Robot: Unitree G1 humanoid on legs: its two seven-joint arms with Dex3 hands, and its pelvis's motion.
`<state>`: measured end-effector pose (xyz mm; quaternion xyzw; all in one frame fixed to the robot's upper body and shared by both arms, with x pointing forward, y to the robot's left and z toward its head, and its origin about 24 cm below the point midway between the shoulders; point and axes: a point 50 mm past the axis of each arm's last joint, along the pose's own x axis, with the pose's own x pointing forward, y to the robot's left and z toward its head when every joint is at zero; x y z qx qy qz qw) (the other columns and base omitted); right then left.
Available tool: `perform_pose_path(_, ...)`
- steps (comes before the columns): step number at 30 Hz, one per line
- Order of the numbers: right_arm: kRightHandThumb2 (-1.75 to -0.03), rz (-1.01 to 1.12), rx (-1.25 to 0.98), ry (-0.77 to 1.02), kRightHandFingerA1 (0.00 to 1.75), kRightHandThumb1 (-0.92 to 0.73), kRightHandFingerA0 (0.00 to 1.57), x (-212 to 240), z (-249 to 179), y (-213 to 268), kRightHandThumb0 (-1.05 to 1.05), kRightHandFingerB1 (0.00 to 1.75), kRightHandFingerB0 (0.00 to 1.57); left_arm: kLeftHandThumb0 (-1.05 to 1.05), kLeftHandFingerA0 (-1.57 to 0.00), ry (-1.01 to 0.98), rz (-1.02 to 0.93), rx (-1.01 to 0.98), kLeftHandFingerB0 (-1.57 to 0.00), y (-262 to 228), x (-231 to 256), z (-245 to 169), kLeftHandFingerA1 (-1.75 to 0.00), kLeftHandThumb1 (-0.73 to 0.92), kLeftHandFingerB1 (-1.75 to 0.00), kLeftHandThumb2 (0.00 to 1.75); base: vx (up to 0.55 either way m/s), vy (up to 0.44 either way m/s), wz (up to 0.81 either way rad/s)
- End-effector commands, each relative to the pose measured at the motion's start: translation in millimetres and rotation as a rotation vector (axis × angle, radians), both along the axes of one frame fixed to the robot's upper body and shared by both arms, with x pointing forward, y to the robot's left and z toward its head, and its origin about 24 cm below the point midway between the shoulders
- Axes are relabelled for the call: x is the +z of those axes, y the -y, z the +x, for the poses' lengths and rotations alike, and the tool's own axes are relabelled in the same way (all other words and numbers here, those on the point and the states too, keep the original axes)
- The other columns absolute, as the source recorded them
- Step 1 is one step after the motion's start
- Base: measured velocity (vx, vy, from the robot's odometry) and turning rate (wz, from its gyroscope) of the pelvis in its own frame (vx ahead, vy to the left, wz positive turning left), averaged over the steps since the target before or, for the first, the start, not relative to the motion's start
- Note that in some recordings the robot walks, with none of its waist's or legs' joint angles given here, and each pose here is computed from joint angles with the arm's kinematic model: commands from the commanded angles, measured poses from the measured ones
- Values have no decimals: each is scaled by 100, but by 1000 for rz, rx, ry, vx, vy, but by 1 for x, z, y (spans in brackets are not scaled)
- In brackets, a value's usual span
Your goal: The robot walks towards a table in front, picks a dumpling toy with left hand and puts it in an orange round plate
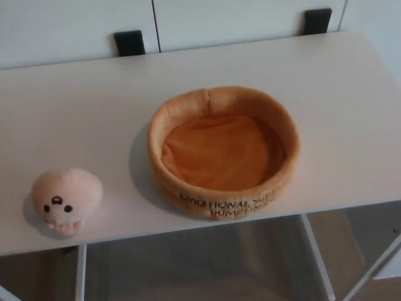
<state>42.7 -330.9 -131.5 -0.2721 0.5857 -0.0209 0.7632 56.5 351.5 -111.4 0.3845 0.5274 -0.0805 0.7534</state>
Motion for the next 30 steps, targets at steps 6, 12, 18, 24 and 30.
perform_pose_path(6, -60, -5, 8, 7, 42, -64, 68, 0, 2, -1, -32, 37, 53, -32, -61, -7, 28, -13, -40, -7, 5, 3, -49, 64, -37, 60, -17, 124, -6)
perform_pose_path(12, -59, -3, 1, 1, 42, -63, 67, 0, 2, 0, -31, 37, 51, -34, -59, -7, 30, -17, -40, -8, 5, 4, -49, 65, -36, 59, -4, 200, 2)
perform_pose_path(18, -60, -2, -6, 10, 43, -63, 69, 0, 1, -1, -31, 37, 52, -32, -61, -5, 34, -21, -41, -8, 5, 2, -50, 65, -37, 59, -22, -28, 4)
perform_pose_path(24, -60, -2, 2, 8, 43, -65, 69, 0, 1, 0, -32, 37, 51, -33, -60, -1, 24, -3, -41, -8, 5, 1, -49, 64, -36, 59, -18, -87, 3)
perform_pose_path(30, -60, 4, 8, 7, 44, -66, 69, 0, 0, -1, -31, 37, 51, -33, -60, -5, 24, -7, -41, -8, 5, 1, -49, 65, -36, 59, 0, 0, 0)
